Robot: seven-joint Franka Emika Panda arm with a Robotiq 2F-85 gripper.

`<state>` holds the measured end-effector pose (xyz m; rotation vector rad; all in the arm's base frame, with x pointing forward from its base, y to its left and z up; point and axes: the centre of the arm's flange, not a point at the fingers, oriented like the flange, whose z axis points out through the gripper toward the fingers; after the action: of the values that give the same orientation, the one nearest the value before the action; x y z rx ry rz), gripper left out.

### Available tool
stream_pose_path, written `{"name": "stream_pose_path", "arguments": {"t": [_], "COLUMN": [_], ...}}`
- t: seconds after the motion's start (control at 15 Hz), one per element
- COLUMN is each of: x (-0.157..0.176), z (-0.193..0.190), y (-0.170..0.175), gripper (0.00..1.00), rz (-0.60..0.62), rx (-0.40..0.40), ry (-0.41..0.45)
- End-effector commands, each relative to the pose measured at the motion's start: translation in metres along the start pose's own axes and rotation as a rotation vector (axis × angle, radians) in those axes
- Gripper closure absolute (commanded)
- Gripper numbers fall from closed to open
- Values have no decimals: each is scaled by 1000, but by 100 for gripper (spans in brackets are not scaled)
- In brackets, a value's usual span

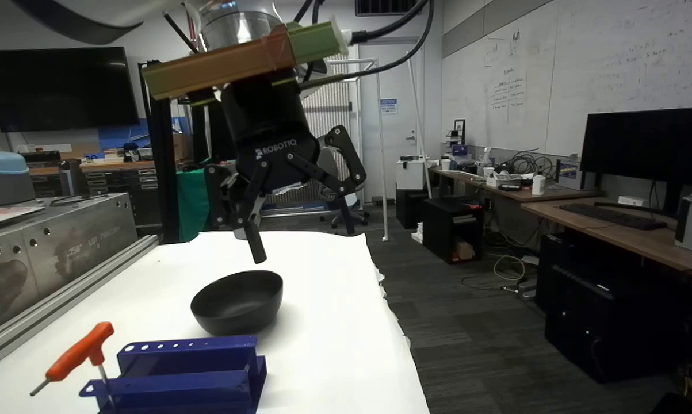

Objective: Pick up the orange object and put it in the bowl

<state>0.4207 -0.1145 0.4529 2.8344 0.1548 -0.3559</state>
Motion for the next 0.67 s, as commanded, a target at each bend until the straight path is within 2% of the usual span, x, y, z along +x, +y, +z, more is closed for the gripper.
{"name": "stream_pose_path", "arguments": {"t": [0.0, 0.27, 0.47, 0.6], "x": [10, 32, 52, 67], "z": [-15, -20, -12, -2], "y": [-28, -84, -123, -145], "gripper": [0, 0, 0, 0], "rz": [69, 93, 52, 13], "rx": [47, 151, 160, 174], "ry": [9, 56, 88, 51]}}
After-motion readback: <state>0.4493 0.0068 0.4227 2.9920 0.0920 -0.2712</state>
